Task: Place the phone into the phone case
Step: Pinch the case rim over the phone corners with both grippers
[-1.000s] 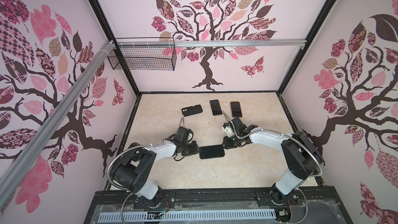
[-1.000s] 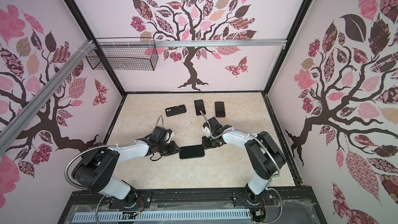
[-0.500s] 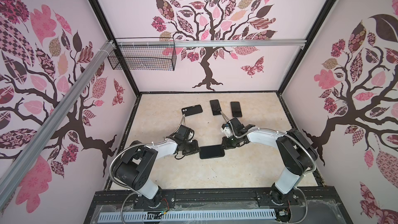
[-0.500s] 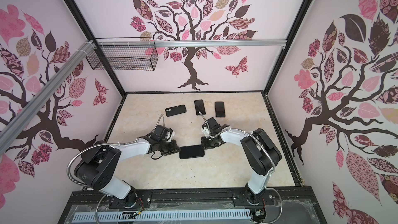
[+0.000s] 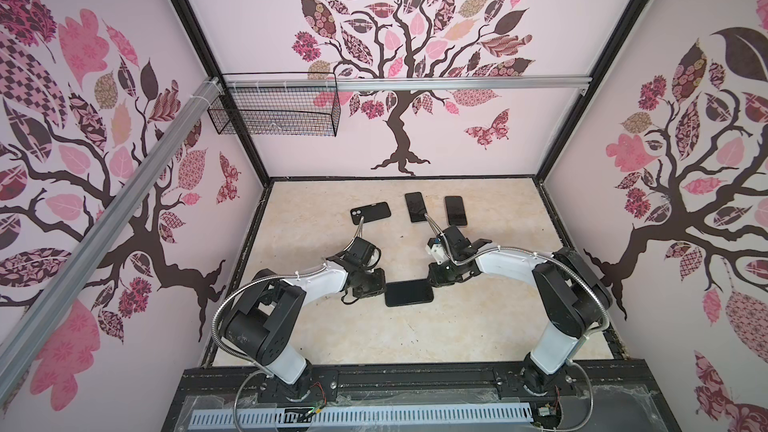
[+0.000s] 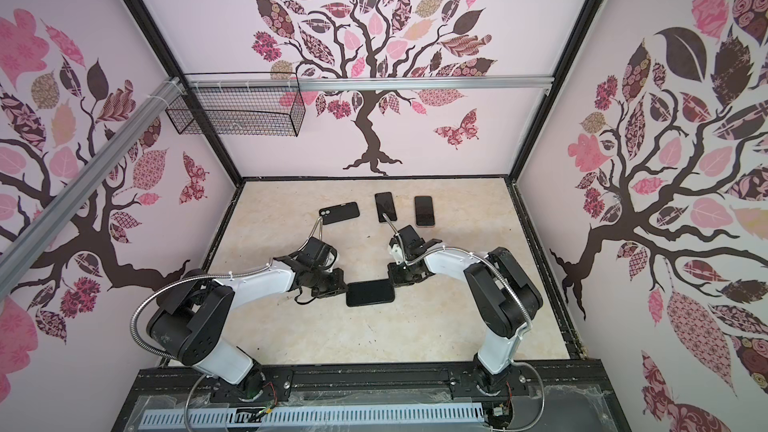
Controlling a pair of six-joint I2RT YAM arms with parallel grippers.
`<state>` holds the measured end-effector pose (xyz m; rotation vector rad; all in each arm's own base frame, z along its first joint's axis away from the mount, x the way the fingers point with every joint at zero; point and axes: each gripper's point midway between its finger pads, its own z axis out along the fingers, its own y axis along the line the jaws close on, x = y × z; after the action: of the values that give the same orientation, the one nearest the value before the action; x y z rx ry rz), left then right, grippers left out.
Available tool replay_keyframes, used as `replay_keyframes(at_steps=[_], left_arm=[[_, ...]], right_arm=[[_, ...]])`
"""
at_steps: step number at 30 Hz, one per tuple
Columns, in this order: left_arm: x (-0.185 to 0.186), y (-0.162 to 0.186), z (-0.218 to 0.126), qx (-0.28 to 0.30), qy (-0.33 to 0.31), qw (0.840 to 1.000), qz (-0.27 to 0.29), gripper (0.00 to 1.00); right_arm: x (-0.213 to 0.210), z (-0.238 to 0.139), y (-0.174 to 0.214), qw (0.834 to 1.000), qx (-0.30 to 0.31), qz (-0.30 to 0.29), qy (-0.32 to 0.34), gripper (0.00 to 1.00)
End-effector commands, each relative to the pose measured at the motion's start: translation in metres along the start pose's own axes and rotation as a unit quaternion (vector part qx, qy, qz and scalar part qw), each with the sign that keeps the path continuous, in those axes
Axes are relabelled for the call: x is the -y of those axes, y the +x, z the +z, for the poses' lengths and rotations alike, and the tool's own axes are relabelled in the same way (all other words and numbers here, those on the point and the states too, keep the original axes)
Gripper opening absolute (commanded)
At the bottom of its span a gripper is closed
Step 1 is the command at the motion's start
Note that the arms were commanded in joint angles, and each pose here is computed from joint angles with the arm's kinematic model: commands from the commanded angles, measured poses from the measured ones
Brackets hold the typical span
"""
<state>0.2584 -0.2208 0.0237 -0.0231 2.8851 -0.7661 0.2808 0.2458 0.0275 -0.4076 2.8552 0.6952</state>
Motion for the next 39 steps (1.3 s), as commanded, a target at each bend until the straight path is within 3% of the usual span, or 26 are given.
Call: replay_keyframes(at_steps=[1, 20, 39], left_arm=[[-0.023, 0.009, 0.007, -0.015, -0.053, 0.998, -0.002, 0.09], [-0.019, 0.012, 0.013, -0.023, -0.034, 0.999, 0.004, 0.08], [-0.020, 0.015, 0.015, -0.026, -0.030, 0.999, -0.001, 0.07]], right_arm=[[0.009, 0.004, 0.002, 1.000, -0.016, 0.000, 0.022, 0.19], [-0.001, 0.024, 0.014, 0.998, -0.057, 0.001, -0.027, 0.11], [0.021, 0.067, 0.046, 0.992, -0.119, -0.010, 0.043, 0.09]])
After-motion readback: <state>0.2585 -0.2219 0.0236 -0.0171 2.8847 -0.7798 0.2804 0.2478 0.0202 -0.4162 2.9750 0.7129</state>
